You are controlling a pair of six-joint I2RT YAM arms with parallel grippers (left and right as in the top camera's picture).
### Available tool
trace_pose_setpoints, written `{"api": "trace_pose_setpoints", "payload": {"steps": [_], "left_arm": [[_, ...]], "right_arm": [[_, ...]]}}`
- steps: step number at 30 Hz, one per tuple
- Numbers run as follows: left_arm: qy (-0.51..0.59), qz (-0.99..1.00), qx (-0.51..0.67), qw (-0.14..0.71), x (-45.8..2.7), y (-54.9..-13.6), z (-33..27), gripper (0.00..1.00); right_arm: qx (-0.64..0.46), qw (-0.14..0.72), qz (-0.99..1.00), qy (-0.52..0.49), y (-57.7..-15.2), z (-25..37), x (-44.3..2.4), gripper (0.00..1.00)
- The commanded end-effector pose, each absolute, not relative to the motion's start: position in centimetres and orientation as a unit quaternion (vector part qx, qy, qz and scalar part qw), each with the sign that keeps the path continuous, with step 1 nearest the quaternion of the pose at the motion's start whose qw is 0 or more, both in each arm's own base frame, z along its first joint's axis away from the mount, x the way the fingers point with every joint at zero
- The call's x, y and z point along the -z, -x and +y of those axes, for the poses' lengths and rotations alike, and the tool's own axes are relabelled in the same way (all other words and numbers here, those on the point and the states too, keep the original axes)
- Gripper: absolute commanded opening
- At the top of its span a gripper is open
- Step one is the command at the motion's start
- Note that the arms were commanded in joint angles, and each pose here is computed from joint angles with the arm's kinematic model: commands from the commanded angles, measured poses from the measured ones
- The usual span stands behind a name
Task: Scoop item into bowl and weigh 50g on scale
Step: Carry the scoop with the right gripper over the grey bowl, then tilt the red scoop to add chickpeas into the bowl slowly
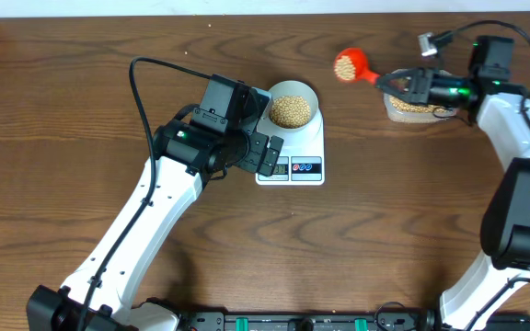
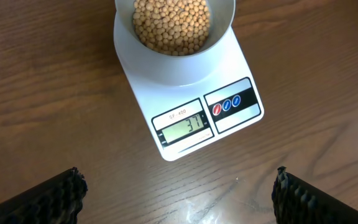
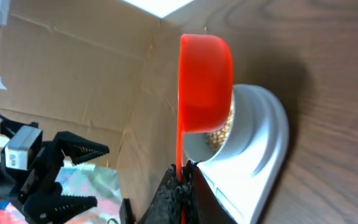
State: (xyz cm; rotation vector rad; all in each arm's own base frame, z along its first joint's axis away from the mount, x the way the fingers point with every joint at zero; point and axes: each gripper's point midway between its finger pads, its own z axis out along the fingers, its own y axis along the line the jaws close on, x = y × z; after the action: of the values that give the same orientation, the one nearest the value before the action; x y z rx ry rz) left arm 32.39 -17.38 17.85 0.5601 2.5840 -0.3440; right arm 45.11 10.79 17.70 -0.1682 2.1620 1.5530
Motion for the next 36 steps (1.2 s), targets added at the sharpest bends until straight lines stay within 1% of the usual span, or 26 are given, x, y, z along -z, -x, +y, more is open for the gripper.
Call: {"api": "trace_pose_setpoints", "payload": {"steps": [1,8,15,29,36], "left_arm": [[-0.2,0.944,0.118,0.235,-17.6,-32.4,-17.0,0.98],[-0.2,0.944,0.118,0.235,-17.6,-32.4,-17.0,0.98],[-0.2,0.944,0.118,0.235,-17.6,-32.4,-17.0,0.98],[-0.2,0.944,0.118,0.235,-17.6,-32.4,-17.0,0.98],[-0.2,0.944,0.118,0.235,-17.6,-32.4,-17.0,0.98]], "right_arm": [[-0.565,0.216,0.794,0.061,-45.1,12.7,-17.5,0.01],[-0.542,0.214,0.809,0.082,-44.5,15.4,-17.8,0.02],[-0.503,0.224,0.824,0.131,-43.3,17.8,-17.6,0.02],[-0.352,0.266,0.877,0.19,-42.3,19.2,-17.3,0.02],[-0.295,0.278,0.887,0.221,-42.1,20.2,-16.6,0.02]]}}
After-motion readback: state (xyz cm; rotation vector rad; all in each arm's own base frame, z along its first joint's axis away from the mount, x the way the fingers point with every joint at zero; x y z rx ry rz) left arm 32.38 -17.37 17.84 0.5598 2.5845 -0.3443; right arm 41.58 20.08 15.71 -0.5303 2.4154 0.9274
